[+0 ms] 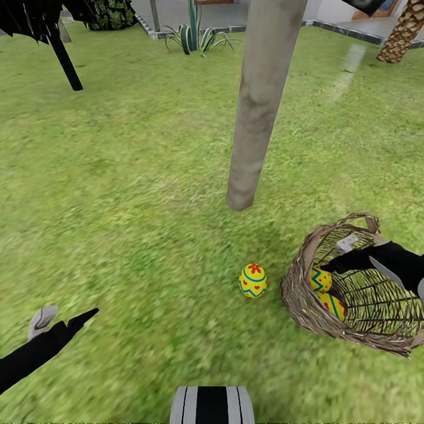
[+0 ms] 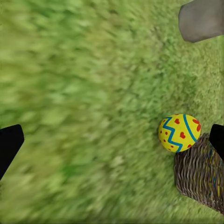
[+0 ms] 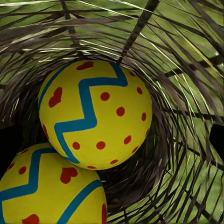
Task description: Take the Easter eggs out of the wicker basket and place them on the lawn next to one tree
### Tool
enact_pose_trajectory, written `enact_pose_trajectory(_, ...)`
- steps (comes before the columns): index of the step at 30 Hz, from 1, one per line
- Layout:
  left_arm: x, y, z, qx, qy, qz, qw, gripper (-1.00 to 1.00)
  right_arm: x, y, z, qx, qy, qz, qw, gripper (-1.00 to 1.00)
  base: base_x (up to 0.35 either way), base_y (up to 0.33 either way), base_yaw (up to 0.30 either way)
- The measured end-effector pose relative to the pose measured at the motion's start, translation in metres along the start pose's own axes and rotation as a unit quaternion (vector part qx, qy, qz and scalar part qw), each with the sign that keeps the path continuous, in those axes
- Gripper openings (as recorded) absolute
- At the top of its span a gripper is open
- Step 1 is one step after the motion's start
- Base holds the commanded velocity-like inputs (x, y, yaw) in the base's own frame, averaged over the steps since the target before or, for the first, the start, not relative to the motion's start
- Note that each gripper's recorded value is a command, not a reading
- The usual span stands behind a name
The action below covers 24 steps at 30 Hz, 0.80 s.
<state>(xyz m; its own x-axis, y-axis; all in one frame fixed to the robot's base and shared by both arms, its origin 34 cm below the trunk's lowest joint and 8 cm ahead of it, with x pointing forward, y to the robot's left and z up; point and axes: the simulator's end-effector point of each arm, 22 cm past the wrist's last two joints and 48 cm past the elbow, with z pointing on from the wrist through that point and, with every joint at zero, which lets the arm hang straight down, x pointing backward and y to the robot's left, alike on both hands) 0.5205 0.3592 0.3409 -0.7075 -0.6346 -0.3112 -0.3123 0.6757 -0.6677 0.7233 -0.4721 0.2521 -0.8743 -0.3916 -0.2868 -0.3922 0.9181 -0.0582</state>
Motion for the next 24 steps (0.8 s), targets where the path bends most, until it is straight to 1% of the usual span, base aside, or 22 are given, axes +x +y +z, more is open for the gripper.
enact_pose_trajectory(23,0.024,0.033,0.019,-0.029,0.031,-0.017,0.9990,1.00,0.038,0.015,0.052,-0.021,0.041,0.001,0.9989,1.00,0.000,0.000,0.000)
enact_pose_trajectory(24,0.024,0.033,0.018,-0.028,0.031,-0.018,0.9990,1.00,0.037,0.016,0.052,-0.021,0.040,0.001,0.9990,1.00,0.000,0.000,0.000)
